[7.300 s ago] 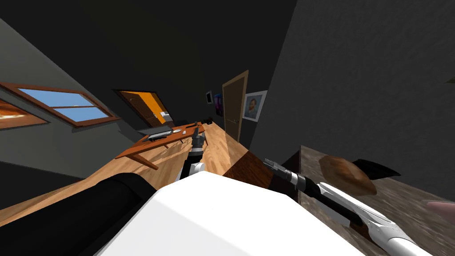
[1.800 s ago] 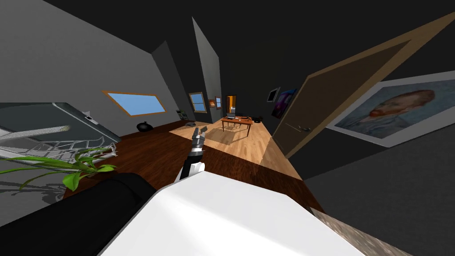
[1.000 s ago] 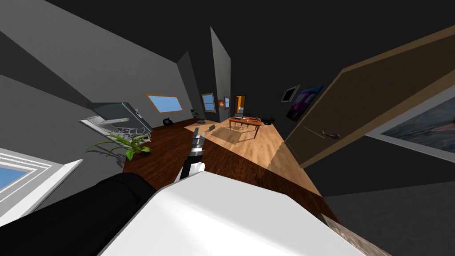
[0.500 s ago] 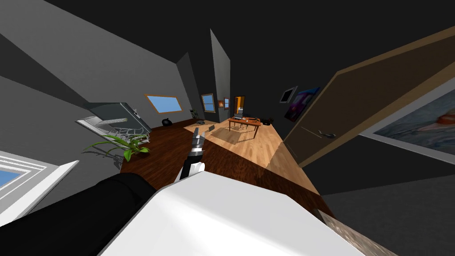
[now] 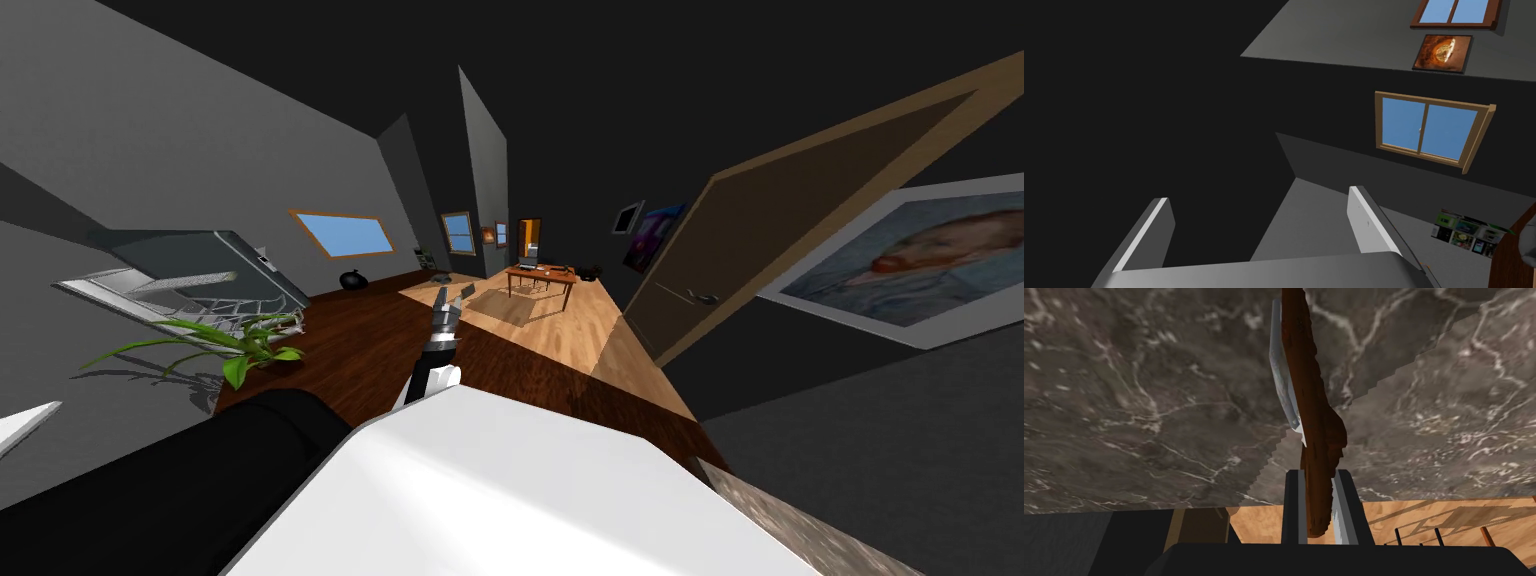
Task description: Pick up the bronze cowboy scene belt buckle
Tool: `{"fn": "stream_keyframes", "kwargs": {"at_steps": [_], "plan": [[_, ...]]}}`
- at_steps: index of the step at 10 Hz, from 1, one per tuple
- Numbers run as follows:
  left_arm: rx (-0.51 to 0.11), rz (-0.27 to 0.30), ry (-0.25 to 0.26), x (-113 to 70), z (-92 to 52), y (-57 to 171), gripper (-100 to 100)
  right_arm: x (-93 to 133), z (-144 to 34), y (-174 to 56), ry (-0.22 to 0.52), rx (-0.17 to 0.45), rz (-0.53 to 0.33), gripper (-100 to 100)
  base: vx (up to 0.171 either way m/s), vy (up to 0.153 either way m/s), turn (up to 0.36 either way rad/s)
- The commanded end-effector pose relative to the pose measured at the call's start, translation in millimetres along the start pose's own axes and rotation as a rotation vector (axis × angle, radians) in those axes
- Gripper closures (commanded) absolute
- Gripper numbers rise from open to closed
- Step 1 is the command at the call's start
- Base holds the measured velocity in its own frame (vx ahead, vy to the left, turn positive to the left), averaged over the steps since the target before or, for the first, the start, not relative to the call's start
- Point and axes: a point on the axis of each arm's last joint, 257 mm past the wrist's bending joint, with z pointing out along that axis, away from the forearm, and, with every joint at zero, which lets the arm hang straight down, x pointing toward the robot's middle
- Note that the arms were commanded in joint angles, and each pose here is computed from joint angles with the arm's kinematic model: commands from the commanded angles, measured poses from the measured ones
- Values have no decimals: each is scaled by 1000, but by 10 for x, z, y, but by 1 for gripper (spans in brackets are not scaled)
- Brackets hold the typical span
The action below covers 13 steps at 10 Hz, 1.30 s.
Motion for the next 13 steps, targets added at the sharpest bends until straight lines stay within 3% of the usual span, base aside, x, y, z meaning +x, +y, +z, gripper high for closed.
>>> {"fn": "stream_keyframes", "kwargs": {"at_steps": [1,2,4,6,8,10,12,13], "plan": [[0,0,0,0,0,0,0,-66,42,47,-7,-15,-25,100,80,6,-58],[0,0,0,1,1,-1,0,-54,30,38,4,-33,-51,100,107,-19,-289],[0,0,0,0,0,0,0,-253,119,134,-19,-57,-98,100,93,-5,-211],[0,0,0,2,1,-1,0,-241,111,129,-6,-74,-125,100,62,-8,-106],[0,0,0,0,0,0,0,-427,186,217,-26,-94,-171,100,88,-1,-254],[0,0,0,2,1,-1,0,-390,171,202,-8,-108,-192,100,60,-9,-87],[0,0,0,0,0,0,0,-591,242,295,-29,-127,-242,100,97,4,-268],[0,0,0,1,1,-1,0,-521,221,268,-4,-139,-258,100,108,16,-356]]}}
